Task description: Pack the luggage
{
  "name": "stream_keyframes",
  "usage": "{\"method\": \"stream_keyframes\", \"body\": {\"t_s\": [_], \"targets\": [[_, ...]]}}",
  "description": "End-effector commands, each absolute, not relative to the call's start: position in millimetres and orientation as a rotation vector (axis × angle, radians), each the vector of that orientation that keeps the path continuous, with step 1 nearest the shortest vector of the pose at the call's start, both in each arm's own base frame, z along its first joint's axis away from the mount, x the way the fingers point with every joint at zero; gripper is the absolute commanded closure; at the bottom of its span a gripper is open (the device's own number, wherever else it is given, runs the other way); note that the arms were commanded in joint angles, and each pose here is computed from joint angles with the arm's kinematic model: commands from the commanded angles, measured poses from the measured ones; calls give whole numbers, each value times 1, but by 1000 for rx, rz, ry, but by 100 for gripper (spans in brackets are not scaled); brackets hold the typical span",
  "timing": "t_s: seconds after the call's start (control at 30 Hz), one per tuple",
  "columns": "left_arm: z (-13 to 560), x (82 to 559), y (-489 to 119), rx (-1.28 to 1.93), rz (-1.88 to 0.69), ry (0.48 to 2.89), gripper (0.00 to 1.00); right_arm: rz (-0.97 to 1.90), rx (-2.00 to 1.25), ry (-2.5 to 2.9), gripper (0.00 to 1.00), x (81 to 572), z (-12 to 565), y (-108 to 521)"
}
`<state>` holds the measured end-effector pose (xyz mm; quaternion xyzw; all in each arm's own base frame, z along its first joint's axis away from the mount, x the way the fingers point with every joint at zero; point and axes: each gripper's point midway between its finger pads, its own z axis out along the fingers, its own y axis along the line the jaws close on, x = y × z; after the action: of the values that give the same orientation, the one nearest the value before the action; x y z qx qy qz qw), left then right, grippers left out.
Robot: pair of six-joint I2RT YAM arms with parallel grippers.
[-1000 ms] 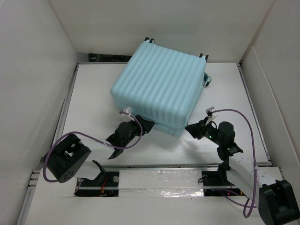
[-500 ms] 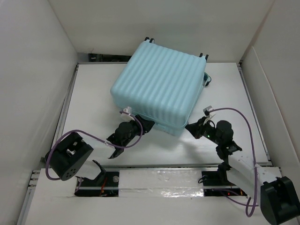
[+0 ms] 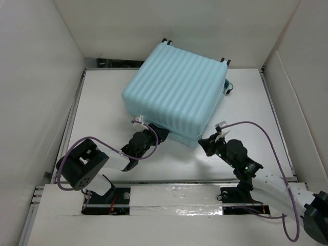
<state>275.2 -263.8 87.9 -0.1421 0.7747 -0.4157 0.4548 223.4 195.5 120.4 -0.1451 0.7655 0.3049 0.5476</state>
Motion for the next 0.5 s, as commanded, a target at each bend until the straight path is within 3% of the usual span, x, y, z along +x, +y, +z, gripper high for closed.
{"method": "stream_keyframes", "body": {"t_s": [0.0, 0.13, 0.47], "targets": [[133, 276, -307, -234, -1190, 1795, 66, 939, -492, 1839, 100, 169, 133, 241], [135, 284, -311, -263, -1191, 1778, 66, 986, -507, 1917, 100, 144, 126, 251], [136, 278, -332, -226, -1228, 1790, 68, 1054, -572, 1851, 100, 139, 157, 317]]}}
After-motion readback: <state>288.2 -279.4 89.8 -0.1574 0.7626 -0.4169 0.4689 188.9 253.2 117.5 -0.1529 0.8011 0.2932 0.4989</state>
